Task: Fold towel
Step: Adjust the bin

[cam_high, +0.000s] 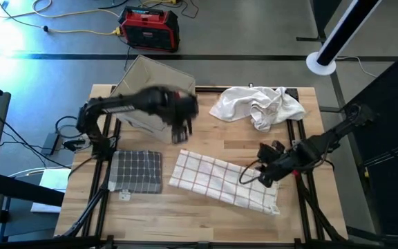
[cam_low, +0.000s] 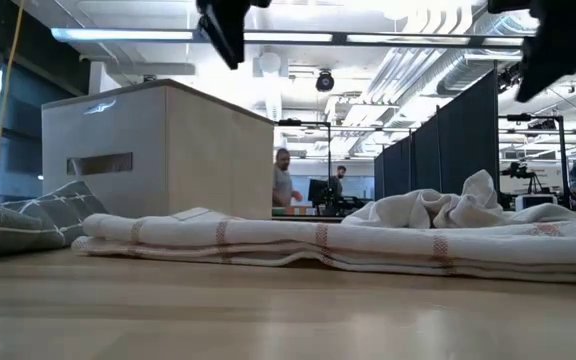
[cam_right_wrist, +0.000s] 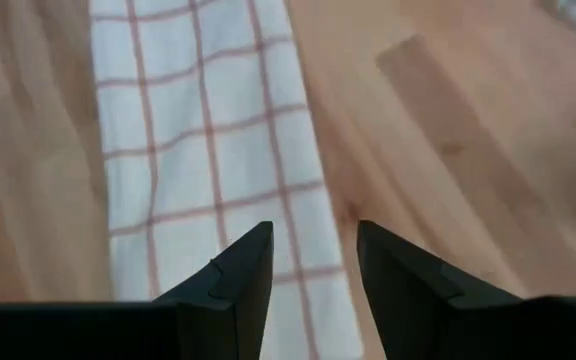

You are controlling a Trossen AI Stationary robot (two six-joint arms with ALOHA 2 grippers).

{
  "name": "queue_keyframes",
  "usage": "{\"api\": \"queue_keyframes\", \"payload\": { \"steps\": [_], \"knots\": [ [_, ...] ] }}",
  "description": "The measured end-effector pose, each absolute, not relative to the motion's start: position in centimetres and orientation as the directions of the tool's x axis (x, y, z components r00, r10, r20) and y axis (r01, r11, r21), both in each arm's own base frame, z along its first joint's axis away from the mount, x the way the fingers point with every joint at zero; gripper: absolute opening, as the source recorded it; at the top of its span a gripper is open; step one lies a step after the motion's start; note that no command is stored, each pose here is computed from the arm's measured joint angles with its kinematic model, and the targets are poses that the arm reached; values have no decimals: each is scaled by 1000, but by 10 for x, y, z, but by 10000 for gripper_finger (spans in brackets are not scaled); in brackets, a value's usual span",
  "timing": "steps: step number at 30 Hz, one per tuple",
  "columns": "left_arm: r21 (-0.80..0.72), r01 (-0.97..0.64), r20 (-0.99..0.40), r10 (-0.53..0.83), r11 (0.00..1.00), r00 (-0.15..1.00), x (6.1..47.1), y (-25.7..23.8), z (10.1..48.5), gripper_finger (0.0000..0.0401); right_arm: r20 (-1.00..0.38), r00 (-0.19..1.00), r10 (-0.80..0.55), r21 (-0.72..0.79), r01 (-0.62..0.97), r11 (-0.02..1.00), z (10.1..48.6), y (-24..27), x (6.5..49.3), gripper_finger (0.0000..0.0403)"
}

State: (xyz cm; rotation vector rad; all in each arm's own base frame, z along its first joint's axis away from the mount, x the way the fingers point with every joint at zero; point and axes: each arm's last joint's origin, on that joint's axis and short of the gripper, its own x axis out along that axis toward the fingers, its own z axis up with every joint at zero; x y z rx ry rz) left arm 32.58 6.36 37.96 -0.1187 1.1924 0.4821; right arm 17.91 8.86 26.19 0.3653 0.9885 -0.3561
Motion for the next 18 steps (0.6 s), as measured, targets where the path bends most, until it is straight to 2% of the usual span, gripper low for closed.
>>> {"api": "queue_keyframes", "payload": {
  "steps": [2,5,10,12,15,18],
  "knots": [
    [143,-541,-897,340,829,283,319,87,390,159,-847,513,-138,125,445,887,263,85,182,133],
    [48,-633,-920,281,773,273,312,114,384,158,-838,526,-145,110,423,900,263,82,185,133],
    [-12,-674,-973,146,738,178,311,138,344,158,-834,526,-171,74,412,908,263,78,187,134],
    [-59,-690,-973,113,722,202,314,146,330,158,-833,525,-173,69,408,910,263,78,187,134],
    [-81,-709,-969,109,701,219,319,152,315,158,-825,531,-194,44,403,914,263,78,187,134],
    [-19,-732,-975,151,681,166,322,157,300,147,-825,531,-195,31,388,921,263,77,187,134]
  ]
}}
